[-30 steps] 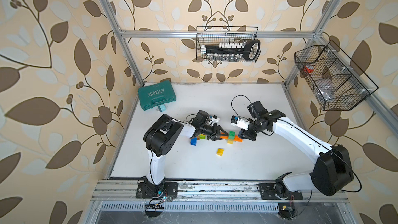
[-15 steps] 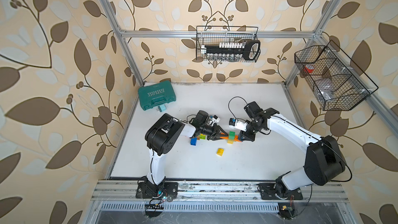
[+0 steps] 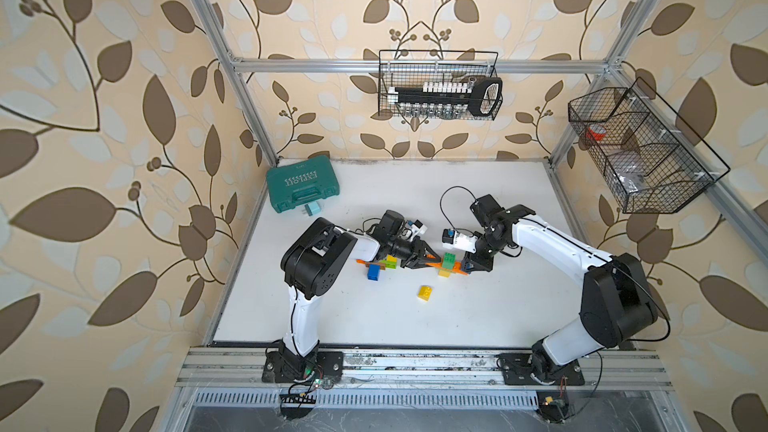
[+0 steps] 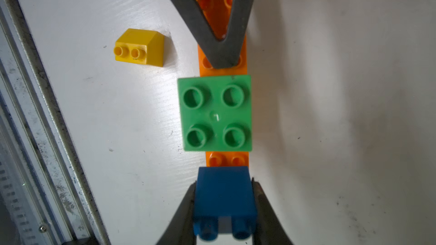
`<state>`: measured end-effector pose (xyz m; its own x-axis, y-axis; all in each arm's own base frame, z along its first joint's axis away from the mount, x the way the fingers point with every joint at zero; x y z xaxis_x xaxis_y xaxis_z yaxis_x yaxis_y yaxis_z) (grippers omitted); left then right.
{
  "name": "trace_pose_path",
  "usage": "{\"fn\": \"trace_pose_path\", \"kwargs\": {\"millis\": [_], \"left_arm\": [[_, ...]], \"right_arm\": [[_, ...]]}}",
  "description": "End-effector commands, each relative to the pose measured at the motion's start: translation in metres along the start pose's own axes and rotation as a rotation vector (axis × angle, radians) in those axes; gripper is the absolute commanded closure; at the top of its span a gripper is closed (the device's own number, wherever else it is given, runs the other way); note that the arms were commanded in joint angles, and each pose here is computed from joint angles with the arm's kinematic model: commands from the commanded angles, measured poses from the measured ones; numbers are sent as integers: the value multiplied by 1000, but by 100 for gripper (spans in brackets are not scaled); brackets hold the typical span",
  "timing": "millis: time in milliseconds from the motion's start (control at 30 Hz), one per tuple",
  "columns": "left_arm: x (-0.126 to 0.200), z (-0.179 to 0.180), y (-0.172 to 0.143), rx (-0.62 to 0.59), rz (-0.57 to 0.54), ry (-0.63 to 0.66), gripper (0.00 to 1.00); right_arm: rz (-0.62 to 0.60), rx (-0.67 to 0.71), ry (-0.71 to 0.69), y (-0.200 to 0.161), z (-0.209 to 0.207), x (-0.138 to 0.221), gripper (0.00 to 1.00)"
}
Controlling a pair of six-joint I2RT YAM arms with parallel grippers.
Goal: Assemble a fork with lego
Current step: Assemble the lego brick with the lego brick.
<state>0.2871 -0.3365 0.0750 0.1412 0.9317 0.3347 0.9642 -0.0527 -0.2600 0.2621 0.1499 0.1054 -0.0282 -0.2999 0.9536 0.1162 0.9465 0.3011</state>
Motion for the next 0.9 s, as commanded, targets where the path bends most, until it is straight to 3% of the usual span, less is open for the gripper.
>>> {"fn": "trace_pose_path", "kwargs": {"millis": [0,867], "left_arm": [[-5,10,3,8,3,35,69],[-5,31,10,44,-5,51,71]], "right_arm": [[-17,6,33,4,2,1,100],[82,-96,138,-1,0,-22,100]]}}
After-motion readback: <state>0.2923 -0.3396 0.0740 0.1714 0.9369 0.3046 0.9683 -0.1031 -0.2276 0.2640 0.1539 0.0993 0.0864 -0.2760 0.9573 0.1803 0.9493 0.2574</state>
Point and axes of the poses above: each gripper's point midway between its finger pads, its own x axis back along the fingers, its own z axis along the line the jaws close on, y = z × x, the point moved 2 cm from there along x, back along the fingers, and after that the axes turned 15 degrees about x, right-handed, at the moved point
